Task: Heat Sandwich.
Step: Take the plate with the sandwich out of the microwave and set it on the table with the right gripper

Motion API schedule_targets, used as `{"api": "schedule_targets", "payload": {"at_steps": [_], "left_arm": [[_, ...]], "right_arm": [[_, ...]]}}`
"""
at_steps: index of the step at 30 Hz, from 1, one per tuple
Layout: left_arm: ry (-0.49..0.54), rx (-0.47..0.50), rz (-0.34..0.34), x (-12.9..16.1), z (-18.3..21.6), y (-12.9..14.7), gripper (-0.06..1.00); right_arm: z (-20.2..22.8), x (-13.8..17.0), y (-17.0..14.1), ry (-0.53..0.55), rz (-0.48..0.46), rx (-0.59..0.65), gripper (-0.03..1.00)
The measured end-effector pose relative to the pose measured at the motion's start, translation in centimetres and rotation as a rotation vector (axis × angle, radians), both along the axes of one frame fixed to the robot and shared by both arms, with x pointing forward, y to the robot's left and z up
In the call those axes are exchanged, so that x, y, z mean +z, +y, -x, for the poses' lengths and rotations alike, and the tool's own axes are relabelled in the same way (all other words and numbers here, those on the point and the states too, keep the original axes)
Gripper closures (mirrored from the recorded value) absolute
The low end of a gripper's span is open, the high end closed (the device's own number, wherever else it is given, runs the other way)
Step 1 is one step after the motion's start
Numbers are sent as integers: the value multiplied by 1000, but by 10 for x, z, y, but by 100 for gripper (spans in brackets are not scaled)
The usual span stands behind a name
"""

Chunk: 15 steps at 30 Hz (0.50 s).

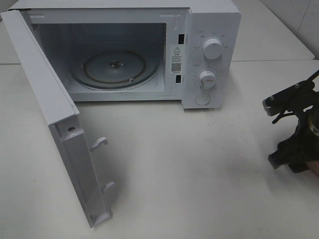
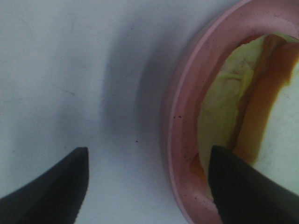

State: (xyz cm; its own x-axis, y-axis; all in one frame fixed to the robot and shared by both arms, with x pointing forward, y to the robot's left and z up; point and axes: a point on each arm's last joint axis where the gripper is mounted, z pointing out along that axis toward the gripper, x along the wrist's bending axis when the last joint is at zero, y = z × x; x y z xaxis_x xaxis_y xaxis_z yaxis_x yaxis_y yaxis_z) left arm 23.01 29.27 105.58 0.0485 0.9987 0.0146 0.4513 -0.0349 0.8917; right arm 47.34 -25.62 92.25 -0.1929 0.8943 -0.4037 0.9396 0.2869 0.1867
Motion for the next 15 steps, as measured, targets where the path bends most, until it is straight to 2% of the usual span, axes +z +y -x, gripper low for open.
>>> {"api": "schedule_targets", "payload": {"at_steps": [1,4,15], "left_arm": [[0,0,0,0,0,0,-3],[0,0,0,0,0,0,-3],[0,0,0,0,0,0,-3]], "right_arm": [[3,6,2,-5,-33,2,22],[6,14,3,-7,-67,4,20],[39,62,6,-32,-234,58,20]]}}
